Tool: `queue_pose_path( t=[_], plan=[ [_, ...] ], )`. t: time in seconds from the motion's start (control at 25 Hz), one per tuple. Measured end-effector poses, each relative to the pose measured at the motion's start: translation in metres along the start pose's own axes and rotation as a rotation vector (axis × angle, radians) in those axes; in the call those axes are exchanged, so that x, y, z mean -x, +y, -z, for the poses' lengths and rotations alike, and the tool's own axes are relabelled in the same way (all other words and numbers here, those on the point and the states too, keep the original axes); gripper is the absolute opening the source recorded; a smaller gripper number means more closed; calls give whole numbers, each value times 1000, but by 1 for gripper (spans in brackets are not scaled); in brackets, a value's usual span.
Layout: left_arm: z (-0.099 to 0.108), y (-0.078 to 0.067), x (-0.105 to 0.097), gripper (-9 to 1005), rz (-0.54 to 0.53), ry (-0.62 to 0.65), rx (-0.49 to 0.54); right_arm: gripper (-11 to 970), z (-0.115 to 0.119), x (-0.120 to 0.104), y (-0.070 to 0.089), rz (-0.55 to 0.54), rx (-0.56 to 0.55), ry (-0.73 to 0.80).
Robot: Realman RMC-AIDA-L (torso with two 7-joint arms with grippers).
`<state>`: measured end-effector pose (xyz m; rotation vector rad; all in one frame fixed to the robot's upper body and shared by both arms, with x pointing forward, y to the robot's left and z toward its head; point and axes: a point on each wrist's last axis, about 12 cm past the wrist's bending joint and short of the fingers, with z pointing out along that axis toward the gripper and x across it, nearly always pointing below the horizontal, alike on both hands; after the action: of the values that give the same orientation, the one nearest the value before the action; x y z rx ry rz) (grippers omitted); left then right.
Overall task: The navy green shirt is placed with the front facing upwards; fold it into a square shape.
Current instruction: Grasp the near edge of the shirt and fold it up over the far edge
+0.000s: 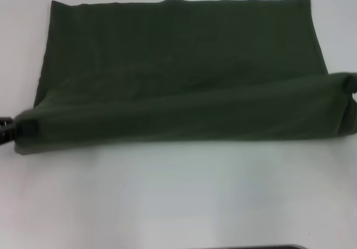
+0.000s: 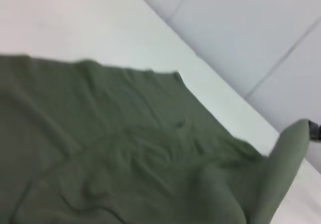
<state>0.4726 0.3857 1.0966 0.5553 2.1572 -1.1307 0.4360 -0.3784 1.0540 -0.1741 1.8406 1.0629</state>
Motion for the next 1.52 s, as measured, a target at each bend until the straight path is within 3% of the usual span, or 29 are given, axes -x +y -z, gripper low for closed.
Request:
queue_pose_path(
  t=[0.32, 0.96, 1.52],
  plan=[
    [-10, 8, 30, 37, -15, -67, 30, 11, -19, 24, -12, -3, -39, 3],
    [-73, 25, 113, 37, -87, -114, 115, 13, -63, 71, -36, -38, -179, -52],
    [-104, 39, 132, 38, -63, -174, 244, 14, -108, 91, -47, -35, -300, -89]
  ],
)
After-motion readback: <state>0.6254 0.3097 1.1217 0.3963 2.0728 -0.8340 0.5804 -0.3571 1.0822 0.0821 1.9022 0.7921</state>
